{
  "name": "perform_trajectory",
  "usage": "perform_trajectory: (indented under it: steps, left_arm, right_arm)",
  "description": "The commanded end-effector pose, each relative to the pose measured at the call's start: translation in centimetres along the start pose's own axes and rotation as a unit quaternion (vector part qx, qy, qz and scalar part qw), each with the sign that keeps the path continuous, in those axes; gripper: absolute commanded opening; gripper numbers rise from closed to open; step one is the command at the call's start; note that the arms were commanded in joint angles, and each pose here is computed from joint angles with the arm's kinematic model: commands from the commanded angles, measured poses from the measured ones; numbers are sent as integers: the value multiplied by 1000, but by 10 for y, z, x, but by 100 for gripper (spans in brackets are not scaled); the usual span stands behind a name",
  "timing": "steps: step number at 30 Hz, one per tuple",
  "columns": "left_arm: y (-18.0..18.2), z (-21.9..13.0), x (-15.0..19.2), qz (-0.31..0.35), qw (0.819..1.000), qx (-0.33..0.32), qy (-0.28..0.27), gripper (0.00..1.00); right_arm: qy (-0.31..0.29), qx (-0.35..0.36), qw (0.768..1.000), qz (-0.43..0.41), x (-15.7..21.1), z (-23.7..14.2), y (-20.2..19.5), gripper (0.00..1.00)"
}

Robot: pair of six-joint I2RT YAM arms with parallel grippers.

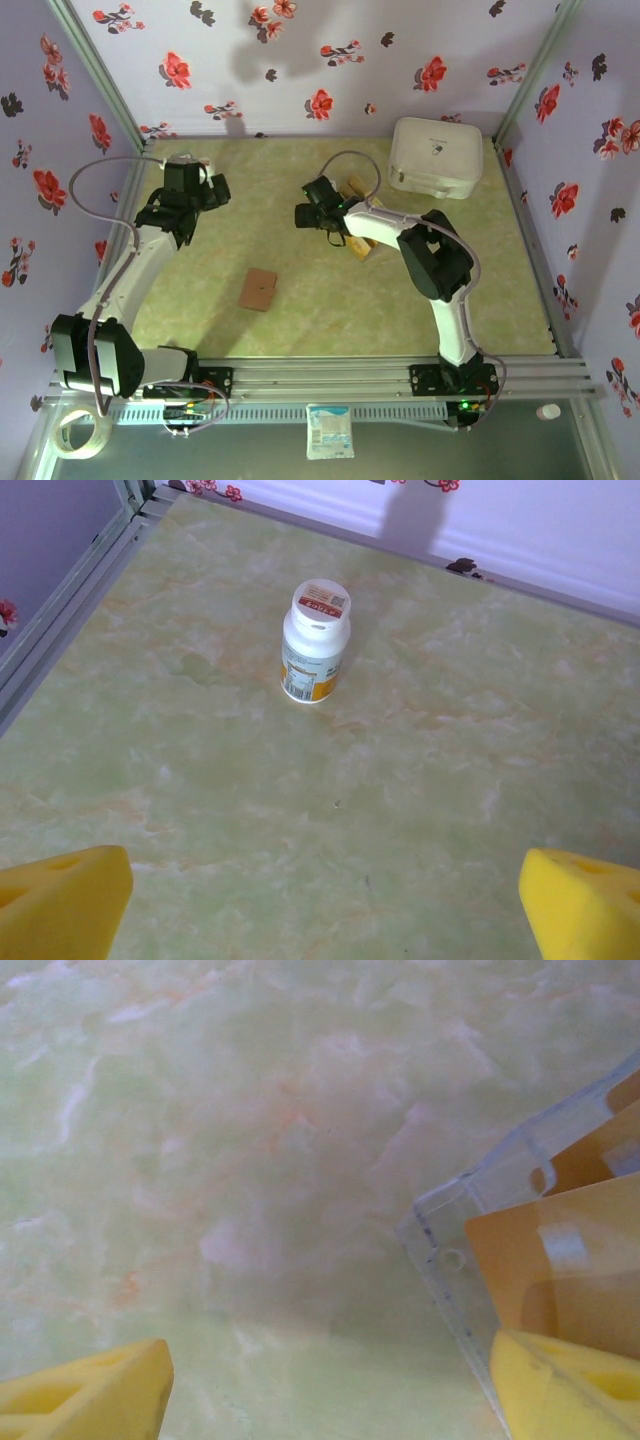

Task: Put the credit cards into the card holder
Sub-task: Move the storage box to the center of the table, then move the card holder to the center of the table.

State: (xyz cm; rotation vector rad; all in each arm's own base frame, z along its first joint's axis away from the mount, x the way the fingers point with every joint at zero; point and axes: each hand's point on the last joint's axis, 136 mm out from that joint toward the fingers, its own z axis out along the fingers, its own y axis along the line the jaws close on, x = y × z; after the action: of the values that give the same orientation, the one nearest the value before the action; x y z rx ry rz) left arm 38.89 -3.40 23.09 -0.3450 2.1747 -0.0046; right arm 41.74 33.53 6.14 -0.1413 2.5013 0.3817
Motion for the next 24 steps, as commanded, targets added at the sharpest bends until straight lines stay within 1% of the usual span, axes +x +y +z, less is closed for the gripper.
perform_trajectory:
  steps: [1, 4, 8, 13, 16, 18, 21, 24]
  left_arm:
    - [6, -8, 4, -3, 1000, -3, 9, 100]
    - [11, -12, 11, 2, 1000, -7, 20, 100]
    - [18, -20, 25, 9, 999, -13, 37, 100]
    - [26, -30, 49, 12, 998, -12, 69, 100]
    - [27, -35, 63, 10, 996, -1, 87, 100]
    - [23, -36, 77, 11, 994, 17, 109, 100]
    - [16, -36, 104, 4, 987, 47, 156, 100]
    - [4, -36, 134, -10, 975, 87, 205, 100]
  right_arm:
    - [2, -98, 995, -2, -11, -43, 44, 84]
    - [8, -145, 989, 13, -6, -63, 61, 86]
    - [7, -164, 986, 27, 9, -83, 72, 89]
    - [18, -183, 982, 51, 36, -95, 76, 87]
    - [27, -193, 978, 77, 54, -97, 74, 84]
    - [43, -205, 973, 100, 70, -97, 75, 80]
    - [61, -230, 964, 118, 94, -99, 89, 75]
    - [85, -249, 955, 134, 121, -99, 103, 69]
